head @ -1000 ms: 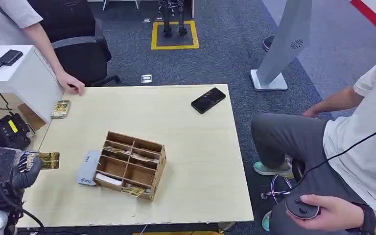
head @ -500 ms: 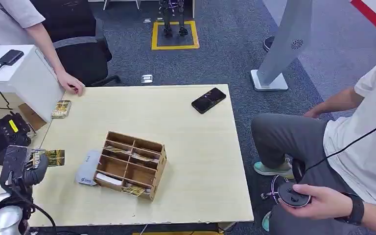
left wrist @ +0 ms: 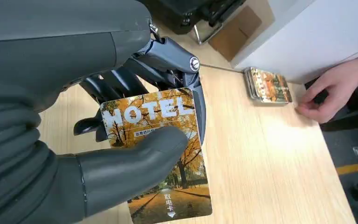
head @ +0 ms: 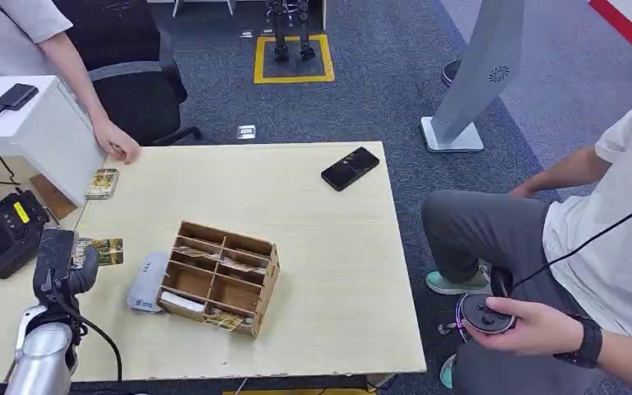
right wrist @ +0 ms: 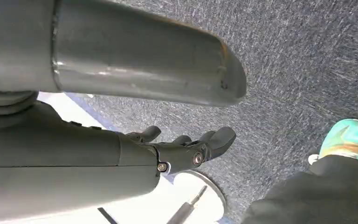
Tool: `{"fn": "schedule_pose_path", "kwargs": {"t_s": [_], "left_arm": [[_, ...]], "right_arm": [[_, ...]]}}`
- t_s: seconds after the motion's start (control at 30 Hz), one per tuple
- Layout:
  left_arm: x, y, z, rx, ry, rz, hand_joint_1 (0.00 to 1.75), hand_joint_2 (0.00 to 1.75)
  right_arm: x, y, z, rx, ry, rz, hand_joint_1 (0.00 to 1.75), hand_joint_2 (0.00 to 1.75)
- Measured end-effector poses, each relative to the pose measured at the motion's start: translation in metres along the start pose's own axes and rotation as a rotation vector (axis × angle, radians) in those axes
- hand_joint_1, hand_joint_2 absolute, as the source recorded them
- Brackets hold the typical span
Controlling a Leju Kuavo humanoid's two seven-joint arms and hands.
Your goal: Pass the card to the sensor for recognition and then transmit it.
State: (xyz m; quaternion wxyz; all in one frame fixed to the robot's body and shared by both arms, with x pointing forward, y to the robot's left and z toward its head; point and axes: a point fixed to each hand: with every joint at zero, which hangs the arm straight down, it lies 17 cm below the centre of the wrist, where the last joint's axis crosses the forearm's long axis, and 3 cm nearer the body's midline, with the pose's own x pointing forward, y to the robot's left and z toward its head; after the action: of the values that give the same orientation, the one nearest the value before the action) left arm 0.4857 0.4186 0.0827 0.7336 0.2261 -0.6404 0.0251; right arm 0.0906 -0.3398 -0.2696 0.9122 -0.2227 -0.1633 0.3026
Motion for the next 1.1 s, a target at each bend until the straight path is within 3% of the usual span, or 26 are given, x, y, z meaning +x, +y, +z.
{"fn": "schedule_pose_path", "kwargs": {"t_s": [0.57,1.1], "left_arm": [[0.0,-0.051,0.003,-0.071,0.031,0.075,1.75,1.75],[-0.01,-0.061,0.012,-0.087,0.016,-0.104,1.75,1.75]], "right_arm": [[0.002,0.003,0.001,0.008,-0.004,0.018,0.0,0.0],[0.003,0.007,0.002,0.017,-0.006,0.017,0.0,0.0]]}}
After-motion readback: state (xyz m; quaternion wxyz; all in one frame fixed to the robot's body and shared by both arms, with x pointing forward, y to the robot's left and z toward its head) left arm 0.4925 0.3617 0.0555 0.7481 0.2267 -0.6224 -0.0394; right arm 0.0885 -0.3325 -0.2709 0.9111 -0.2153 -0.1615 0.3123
